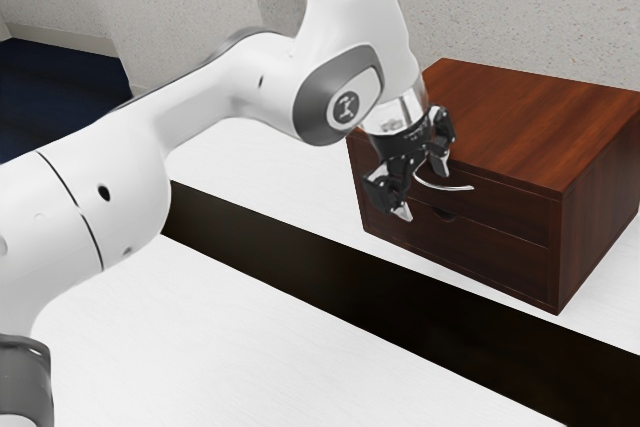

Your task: Pull the drawer handle with one arm to open the drawer

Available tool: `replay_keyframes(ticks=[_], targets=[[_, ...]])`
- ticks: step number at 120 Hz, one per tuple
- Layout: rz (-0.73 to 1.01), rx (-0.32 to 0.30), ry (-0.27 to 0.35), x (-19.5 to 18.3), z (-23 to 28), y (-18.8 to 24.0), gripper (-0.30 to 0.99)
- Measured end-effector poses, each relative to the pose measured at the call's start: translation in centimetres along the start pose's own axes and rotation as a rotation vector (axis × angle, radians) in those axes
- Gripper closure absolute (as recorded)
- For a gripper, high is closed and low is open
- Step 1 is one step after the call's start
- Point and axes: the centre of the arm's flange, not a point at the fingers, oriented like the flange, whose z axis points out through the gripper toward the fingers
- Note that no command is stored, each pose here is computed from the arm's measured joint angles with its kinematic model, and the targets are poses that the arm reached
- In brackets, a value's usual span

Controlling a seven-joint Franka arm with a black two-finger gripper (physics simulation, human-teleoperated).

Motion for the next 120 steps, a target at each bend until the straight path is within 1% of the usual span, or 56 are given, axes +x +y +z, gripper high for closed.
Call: replay_keyframes(ticks=[17,36,46,65,78,94,120], targets=[[0.003,0.002,-0.003,-0.2,0.4,-0.1,0.26],[0.004,0.010,-0.005,0.1,0.9,-0.2,0.33],[0.001,0.017,-0.017,0.3,1.2,-0.5,0.37],[-0.002,0.039,-0.026,0.4,1.5,-0.9,0.51],[-0.001,0.033,-0.027,0.4,1.2,-1.0,0.60],[-0.001,0.016,-0.029,0.5,0.5,-1.0,0.65],[0.000,0.029,-0.032,0.5,-0.1,-2.4,0.68]])
